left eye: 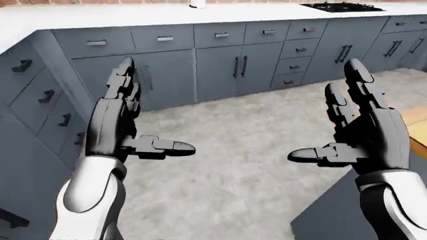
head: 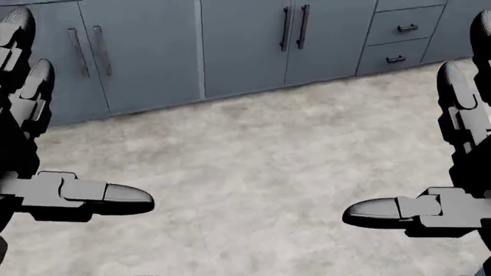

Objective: Move the drinks to the dining counter.

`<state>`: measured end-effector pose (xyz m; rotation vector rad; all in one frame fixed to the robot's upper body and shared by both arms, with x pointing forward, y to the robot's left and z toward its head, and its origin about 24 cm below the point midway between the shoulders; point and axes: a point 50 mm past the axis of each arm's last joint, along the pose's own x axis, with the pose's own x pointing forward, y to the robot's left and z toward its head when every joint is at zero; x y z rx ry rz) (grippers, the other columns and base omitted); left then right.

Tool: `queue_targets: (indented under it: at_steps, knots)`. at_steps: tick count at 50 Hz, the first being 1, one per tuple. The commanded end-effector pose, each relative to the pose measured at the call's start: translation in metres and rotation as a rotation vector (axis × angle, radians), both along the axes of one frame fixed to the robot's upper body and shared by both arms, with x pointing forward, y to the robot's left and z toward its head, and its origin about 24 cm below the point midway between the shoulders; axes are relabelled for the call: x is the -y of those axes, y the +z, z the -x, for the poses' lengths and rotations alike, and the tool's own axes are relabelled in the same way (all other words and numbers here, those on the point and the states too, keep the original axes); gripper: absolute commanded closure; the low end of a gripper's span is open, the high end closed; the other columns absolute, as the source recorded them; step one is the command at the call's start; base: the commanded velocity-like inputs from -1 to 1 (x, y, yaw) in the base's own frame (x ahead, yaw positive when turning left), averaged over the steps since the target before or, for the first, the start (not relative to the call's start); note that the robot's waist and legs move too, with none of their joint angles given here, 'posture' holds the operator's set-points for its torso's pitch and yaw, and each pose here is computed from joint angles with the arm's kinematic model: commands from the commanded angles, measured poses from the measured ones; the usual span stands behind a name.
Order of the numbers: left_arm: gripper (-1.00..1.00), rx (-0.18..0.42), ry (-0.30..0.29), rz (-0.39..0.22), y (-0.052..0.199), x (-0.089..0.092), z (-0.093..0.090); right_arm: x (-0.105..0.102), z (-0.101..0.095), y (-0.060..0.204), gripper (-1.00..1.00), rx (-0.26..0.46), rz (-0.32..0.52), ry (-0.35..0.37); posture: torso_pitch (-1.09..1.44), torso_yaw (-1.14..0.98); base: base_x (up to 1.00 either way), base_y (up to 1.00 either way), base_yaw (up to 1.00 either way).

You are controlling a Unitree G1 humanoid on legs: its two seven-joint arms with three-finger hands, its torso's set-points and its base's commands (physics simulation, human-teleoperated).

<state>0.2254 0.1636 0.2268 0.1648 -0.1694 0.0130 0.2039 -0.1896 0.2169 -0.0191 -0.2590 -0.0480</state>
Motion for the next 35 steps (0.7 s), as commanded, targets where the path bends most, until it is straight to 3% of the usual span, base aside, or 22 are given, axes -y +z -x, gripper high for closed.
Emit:
queue_targets:
  at_steps: [1,35]
  knots:
    - [-1.0,0.1,-0.038,-0.011,0.013,0.0062,0.004,0.003,0.0059,0.0135,-1.0,0.095,0.023,-0.031,0.0,0.0,0.3,0.0,1.0]
    - [-1.0,0.125,-0.033,-0.001,0.0213,0.0016,0.0094,-0.0039,0.0068,0.0096,-1.0,0.101,0.054,-0.016,0.0,0.0,0.31,0.0,1.0]
